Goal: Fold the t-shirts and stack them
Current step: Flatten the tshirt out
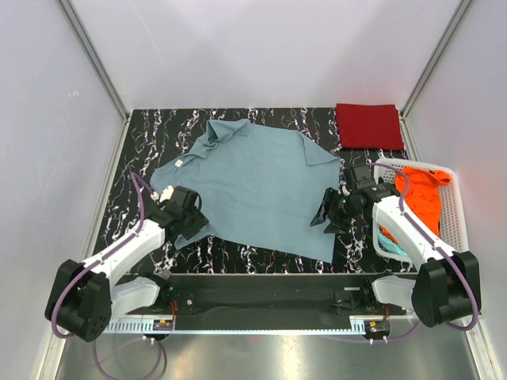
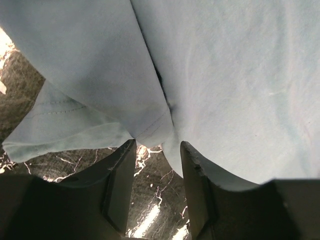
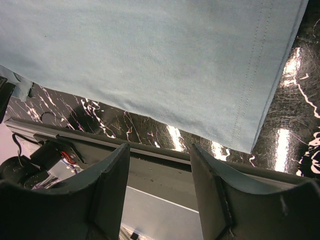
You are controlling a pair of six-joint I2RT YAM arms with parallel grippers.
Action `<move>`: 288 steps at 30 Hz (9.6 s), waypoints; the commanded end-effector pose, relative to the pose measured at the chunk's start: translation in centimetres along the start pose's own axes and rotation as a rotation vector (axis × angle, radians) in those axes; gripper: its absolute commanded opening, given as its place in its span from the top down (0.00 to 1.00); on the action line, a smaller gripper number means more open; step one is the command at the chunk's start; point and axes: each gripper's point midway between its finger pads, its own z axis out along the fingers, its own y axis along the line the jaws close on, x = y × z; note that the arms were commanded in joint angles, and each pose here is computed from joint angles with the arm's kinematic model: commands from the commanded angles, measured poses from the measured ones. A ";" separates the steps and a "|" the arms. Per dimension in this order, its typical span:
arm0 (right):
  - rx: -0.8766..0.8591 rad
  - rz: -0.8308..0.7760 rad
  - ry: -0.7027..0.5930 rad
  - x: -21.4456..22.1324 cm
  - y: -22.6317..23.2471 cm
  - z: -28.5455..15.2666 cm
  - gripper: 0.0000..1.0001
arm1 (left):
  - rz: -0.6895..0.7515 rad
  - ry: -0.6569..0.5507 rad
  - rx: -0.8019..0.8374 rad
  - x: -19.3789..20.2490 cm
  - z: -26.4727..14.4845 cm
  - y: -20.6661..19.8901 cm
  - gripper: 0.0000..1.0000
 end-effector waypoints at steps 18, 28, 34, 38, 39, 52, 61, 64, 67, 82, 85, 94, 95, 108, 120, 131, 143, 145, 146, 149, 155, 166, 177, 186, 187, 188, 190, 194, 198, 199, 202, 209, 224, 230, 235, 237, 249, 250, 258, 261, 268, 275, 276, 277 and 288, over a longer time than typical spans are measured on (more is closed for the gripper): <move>-0.037 -0.011 -0.024 -0.2 0.5 -0.4 0.41 | 0.000 -0.021 -0.027 -0.5 0.5 0.4 0.59; -0.034 -0.012 -0.025 -0.3 0.5 -0.4 0.41 | 0.019 -0.031 -0.028 -0.7 1.4 0.0 0.61; -0.034 -0.011 -0.021 -0.1 0.3 -0.3 0.41 | 0.054 -0.063 -0.010 -1.7 1.3 -1.0 0.77; -0.012 0.006 -0.015 0.1 -0.2 0.0 0.41 | 0.099 -0.069 0.020 -2.2 0.3 -1.8 1.00; 0.009 0.021 -0.020 0.0 -0.5 0.1 0.41 | 0.111 -0.072 0.023 -2.3 0.0 -1.8 1.00; 0.239 0.478 -0.004 2.8 -6.6 0.2 0.51 | 0.332 -0.252 0.301 -6.7 -10.2 -6.6 1.00; 0.273 0.599 0.068 5.6 -7.7 1.2 0.56 | 0.458 -0.302 0.398 -7.3 -13.3 -7.7 1.00; 0.304 0.583 0.085 6.3 -7.7 1.6 0.57 | 0.472 -0.300 0.407 -7.3 -13.5 -7.9 1.00; 0.350 0.560 0.116 6.9 -8.1 2.4 0.54 | 0.478 -0.290 0.402 -7.1 -13.2 -7.9 1.00; 0.392 0.685 0.005 7.0 -9.4 3.4 0.50 | 0.496 -0.269 0.407 -6.8 -13.1 -8.1 1.00; 0.377 0.689 -0.045 6.0 -9.2 3.3 0.50 | 0.498 -0.267 0.410 -6.8 -13.3 -8.1 1.00; 0.405 0.729 -0.102 4.1 -9.1 3.8 0.51 | 0.495 -0.270 0.422 -6.9 -13.8 -8.2 1.00; 0.410 0.733 -0.104 4.0 -9.1 3.9 0.51 | 0.494 -0.268 0.419 -6.8 -13.7 -8.2 1.00; 0.444 0.790 -0.200 3.7 -8.9 4.0 0.67 | 0.486 -0.297 0.403 -7.2 -14.6 -7.4 1.00; 0.337 0.566 -0.251 1.2 -6.3 1.9 1.00 | 0.499 -0.360 0.401 -8.5 -16.3 -7.4 1.00; 0.124 0.035 -0.460 -7.4 3.1 -6.4 1.00 | 0.469 -0.629 0.504 -13.9 -26.4 -9.8 1.00; -0.218 -0.205 -0.831 -10.2 14.6 -26.5 1.00 | 0.458 -1.015 0.920 -17.4 -50.7 -11.7 1.00; -0.309 -0.227 -0.897 -9.1 16.2 -31.0 1.00 | 0.433 -1.079 0.987 -17.3 -55.1 -10.3 1.00; -0.348 -0.235 -0.907 -8.3 16.6 -32.3 1.00 | 0.428 -1.093 1.015 -17.1 -56.4 -10.0 1.00; -0.460 -0.280 -0.960 -5.4 17.3 -37.0 1.00 | 0.390 -1.174 1.105 -16.4 -61.4 -7.5 1.00; -0.586 -0.285 -1.005 -0.4 16.0 -41.4 1.00 | 0.302 -1.239 1.205 -15.3 -65.3 -2.8 1.00; -0.405 -0.149 -0.953 -7.3 15.6 -33.1 1.00 | 0.443 -1.105 0.876 -19.5 -52.8 -11.8 1.00; 0.046 -0.037 -0.934 -26.3 11.3 -14.6 1.00 | 0.608 -0.933 0.457 -32.0 -23.8 -24.7 1.00; 0.179 0.009 -0.849 -36.2 4.4 -6.4 1.00 | 0.643 -0.852 0.568 -37.5 -9.7 -32.6 1.00; 0.185 -0.008 -0.841 -36.4 4.3 -6.0 1.00 | 0.644 -0.838 0.572 -37.6 -8.7 -32.8 1.00; 0.189 -0.017 -0.839 -36.6 4.2 -5.8 1.00 | 0.636 -0.836 0.577 -37.8 -8.4 -33.1 1.00; 0.193 -0.029 -0.840 -36.9 4.2 -5.7 1.00 | 0.629 -0.847 0.591 -37.9 -8.7 -33.3 1.00; 0.127 -0.048 -0.881 -37.4 6.4 -8.2 1.00 | 0.607 -0.900 0.662 -38.2 -13.2 -34.2 1.00; 0.017 -0.082 -0.993 -36.5 10.2 -15.0 1.00 | 0.587 -1.026 0.762 -37.9 -23.8 -34.0 1.00; -0.001 -0.090 -1.017 -36.1 10.7 -16.5 1.00 | 0.582 -1.050 0.782 -37.6 -26.0 -33.8 1.00; -0.077 -0.133 -1.109 -33.5 12.9 -22.4 1.00 | 0.572 -1.152 0.855 -35.8 -34.6 -32.0 1.00; -0.267 -0.200 -1.326 -23.2 15.5 -35.8 1.00 | 0.498 -1.386 0.993 -28.6 -52.9 -23.1 1.00; -0.636 -0.224 -1.561 -6.9 17.1 -50.8 1.00 | 0.401 -1.672 1.098 -17.8 -70.0 -9.1 1.00; -0.556 -0.177 -1.452 -11.9 17.0 -45.5 1.00 | 0.463 -1.546 0.981 -22.7 -63.0 -14.5 1.00; -0.449 -0.115 -1.314 -18.5 15.8 -36.8 1.00 | 0.519 -1.381 0.807 -28.4 -50.2 -19.8 1.00; -0.405 -0.095 -1.262 -21.6 15.3 -32.8 1.00 | 0.556 -1.335 0.736 -30.6 -45.0 -21.8 1.00; -0.080 0.011 -0.982 -35.0 7.8 -8.4 1.00 | 0.674 -0.881 0.557 -36.4 -9.2 -27.8 1.00; -0.051 0.012 -0.968 -35.6 7.1 -7.0 1.00 | 0.678 -0.836 0.540 -36.5 -5.5 -28.1 1.00; 0.008 0.011 -0.870 -39.8 4.5 0.9 1.00 | 0.654 -0.737 0.519 -37.7 3.6 -28.7 1.00; 0.011 0.017 -0.861 -40.5 4.1 1.7 1.00 | 0.647 -0.718 0.527 -37.8 4.8 -28.9 1.00; 0.017 0.030 -0.857 -41.5 3.3 1.6 1.00 | 0.607 -0.709 0.565 -37.4 2.9 -29.0 1.00; 0.014 0.035 -0.869 -42.2 3.8 -0.2 1.00 | 0.623 -0.740 0.683 -35.8 -5.7 -30.1 1.00; 0.017 0.045 -0.866 -42.1 3.5 -0.2 1.00 | 0.630 -0.743 0.677 -35.3 -6.4 -29.8 1.00; 0.012 0.051 -0.874 -42.1 3.6 -0.8 1.00 | 0.644 -0.783 0.675 -35.3 -9.2 -29.7 1.00; 0.025 0.072 -0.895 -40.7 3.2 -3.5 1.00 | 0.385 -0.950 0.221 -37.7 -13.3 -22.8 1.00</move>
